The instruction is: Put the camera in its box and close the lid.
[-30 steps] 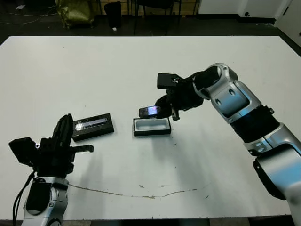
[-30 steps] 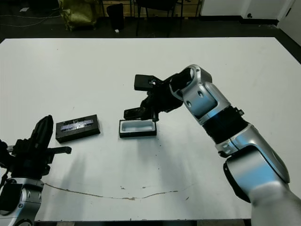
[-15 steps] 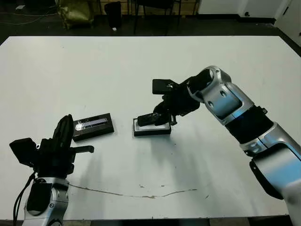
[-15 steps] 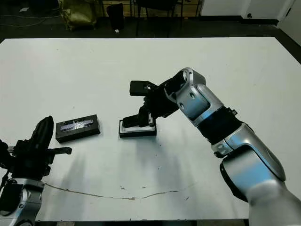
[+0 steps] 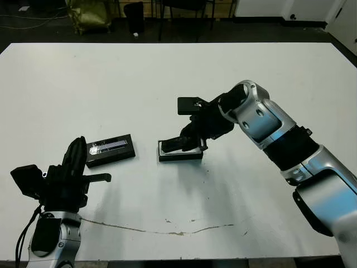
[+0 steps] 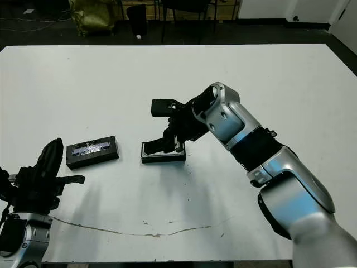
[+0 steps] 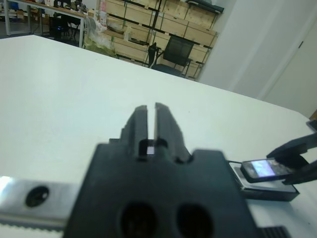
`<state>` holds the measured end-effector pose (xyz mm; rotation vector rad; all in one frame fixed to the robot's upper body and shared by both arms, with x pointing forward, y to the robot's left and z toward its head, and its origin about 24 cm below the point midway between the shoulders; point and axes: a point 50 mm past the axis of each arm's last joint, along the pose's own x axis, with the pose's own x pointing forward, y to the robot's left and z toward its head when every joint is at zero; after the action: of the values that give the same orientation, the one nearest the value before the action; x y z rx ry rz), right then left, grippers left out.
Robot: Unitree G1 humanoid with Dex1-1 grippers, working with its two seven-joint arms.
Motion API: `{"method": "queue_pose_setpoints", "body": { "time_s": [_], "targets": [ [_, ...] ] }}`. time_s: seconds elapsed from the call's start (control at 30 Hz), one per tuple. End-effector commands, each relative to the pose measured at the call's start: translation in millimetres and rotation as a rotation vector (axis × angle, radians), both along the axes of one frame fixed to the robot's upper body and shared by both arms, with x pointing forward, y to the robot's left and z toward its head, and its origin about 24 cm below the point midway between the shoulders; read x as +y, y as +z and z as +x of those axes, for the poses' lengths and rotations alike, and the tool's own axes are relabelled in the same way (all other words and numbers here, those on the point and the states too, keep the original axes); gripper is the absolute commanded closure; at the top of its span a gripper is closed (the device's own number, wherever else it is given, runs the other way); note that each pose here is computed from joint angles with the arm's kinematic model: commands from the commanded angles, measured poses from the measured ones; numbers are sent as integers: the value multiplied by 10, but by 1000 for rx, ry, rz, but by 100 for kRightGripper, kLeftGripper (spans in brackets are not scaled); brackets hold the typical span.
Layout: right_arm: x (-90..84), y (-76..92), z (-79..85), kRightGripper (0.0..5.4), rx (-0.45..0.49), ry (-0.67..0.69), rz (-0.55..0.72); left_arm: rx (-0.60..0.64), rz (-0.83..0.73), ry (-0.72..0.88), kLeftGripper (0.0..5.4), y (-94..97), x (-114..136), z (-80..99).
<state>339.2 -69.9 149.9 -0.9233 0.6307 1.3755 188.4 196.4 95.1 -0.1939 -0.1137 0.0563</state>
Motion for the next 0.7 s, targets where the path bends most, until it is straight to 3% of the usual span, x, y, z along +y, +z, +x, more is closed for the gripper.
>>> {"method": "queue_pose_setpoints", "body": {
  "time_s": [0.03,0.7],
  "targets": [
    [-12,4,34,481,-18,-13,-12,37,13,12,540,-74,18,-20],
    [10,-18,25,481,-42,35,-30,43,7,17,540,-77,12,-25]
  ]
}}
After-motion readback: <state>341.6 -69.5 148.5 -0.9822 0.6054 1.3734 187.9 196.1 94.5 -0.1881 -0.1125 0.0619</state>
